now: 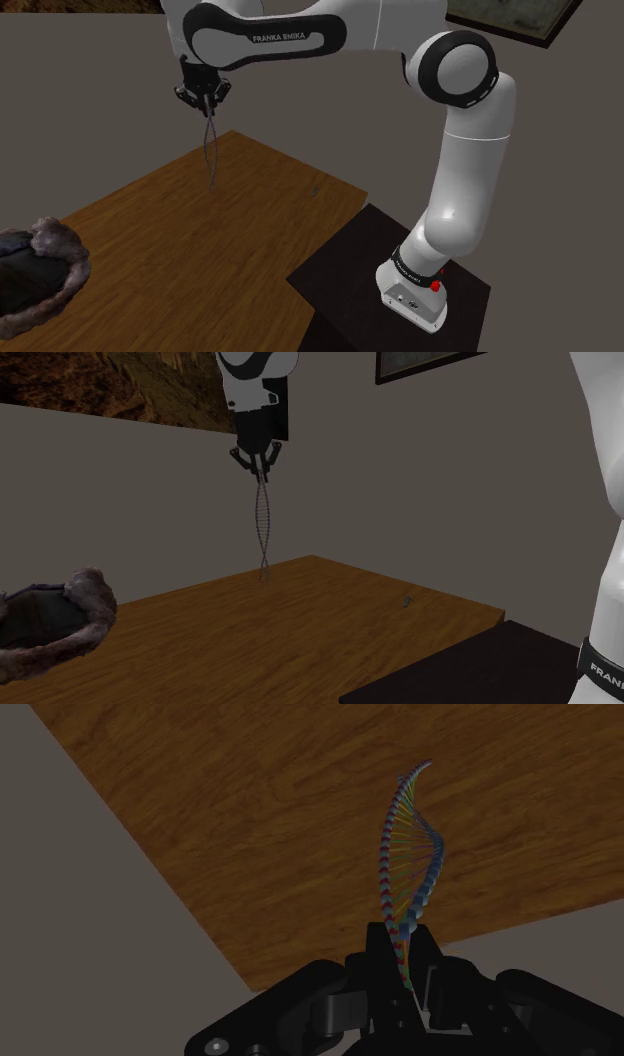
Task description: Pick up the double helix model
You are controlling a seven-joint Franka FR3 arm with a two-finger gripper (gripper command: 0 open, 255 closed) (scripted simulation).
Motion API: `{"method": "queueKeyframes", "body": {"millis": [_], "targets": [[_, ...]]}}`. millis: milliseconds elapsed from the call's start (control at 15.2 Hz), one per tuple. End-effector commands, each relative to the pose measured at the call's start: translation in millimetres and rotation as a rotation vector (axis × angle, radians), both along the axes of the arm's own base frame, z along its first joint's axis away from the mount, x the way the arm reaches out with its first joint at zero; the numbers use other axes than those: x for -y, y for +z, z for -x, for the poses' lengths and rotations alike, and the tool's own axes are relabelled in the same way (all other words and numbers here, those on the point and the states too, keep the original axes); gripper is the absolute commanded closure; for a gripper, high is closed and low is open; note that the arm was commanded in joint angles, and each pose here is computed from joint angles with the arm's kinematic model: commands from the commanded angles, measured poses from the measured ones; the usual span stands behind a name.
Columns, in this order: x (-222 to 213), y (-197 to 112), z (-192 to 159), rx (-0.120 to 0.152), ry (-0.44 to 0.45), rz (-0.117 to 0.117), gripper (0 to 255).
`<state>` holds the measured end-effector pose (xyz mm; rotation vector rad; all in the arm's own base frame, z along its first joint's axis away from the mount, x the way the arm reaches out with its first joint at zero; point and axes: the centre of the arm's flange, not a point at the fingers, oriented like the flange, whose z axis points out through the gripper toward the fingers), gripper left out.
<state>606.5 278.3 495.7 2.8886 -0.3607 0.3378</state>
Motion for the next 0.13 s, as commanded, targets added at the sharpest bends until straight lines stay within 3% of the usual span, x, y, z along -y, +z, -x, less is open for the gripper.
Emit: {"method": "queueKeyframes", "body": {"millis": [0,66], "targets": [[0.5,6.1,0.5,0.0,0.0,0.0,255],[0.5,6.1,0.5,0.0,0.0,0.0,255]]}}
